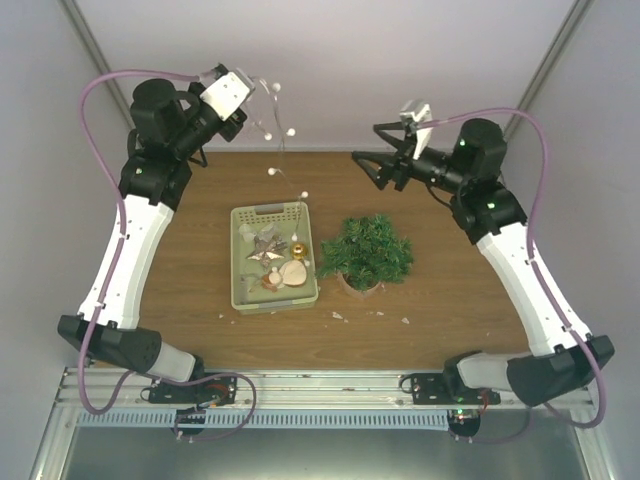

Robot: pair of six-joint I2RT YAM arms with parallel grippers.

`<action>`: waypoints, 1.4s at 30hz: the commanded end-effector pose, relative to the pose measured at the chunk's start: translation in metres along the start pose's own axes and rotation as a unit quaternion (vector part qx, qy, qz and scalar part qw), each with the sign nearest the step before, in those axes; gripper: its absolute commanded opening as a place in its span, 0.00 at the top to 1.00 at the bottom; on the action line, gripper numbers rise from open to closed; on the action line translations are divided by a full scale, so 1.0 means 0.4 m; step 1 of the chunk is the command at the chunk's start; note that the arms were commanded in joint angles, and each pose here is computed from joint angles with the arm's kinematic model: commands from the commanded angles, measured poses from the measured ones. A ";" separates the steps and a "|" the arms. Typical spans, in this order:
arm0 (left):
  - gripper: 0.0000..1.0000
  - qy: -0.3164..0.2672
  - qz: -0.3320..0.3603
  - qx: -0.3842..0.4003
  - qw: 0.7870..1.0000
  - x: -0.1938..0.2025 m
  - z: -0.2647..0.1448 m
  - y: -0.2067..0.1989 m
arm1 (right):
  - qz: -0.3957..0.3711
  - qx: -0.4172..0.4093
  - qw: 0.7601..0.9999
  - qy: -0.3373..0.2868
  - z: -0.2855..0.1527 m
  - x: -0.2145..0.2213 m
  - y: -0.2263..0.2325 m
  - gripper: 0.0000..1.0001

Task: Decorate the small christmas tree

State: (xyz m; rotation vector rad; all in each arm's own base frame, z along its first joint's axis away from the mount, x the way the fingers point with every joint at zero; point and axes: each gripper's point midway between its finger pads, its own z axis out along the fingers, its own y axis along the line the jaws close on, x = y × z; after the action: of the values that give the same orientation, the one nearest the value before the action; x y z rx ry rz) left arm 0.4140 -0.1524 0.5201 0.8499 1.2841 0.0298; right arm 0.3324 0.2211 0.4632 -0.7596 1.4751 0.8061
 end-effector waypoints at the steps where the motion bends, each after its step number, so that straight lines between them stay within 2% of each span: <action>1: 1.00 -0.046 0.022 -0.033 0.998 -0.092 -0.020 0.044 | 0.011 -0.055 0.998 0.014 0.064 0.025 0.083 0.14; 8: 1.00 -0.070 0.027 -0.045 0.996 -0.159 -0.049 0.063 | 0.013 -0.073 0.996 0.055 0.181 0.121 0.121 0.14; 17: 1.00 -0.115 0.018 -0.078 0.990 -0.272 -0.095 0.124 | 0.025 -0.072 0.994 0.082 0.256 0.191 0.108 0.14; 26: 1.00 -0.159 -0.012 -0.107 0.981 -0.355 -0.136 0.174 | 0.009 -0.109 0.989 0.102 0.333 0.206 0.190 0.14; 35: 1.00 -0.163 -0.028 -0.089 0.982 -0.348 -0.125 0.158 | -0.004 -0.131 0.989 0.066 0.375 0.144 0.238 0.14; 42: 1.00 -0.171 -0.043 -0.076 0.981 -0.350 -0.113 0.152 | -0.005 -0.148 0.987 0.057 0.421 0.145 0.260 0.15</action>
State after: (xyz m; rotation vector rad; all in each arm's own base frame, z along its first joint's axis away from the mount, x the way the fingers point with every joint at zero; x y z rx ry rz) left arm 0.3617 -0.1448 0.6555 0.6462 1.0381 -0.0416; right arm 0.3325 0.4047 0.3999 -1.0430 1.5086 0.9868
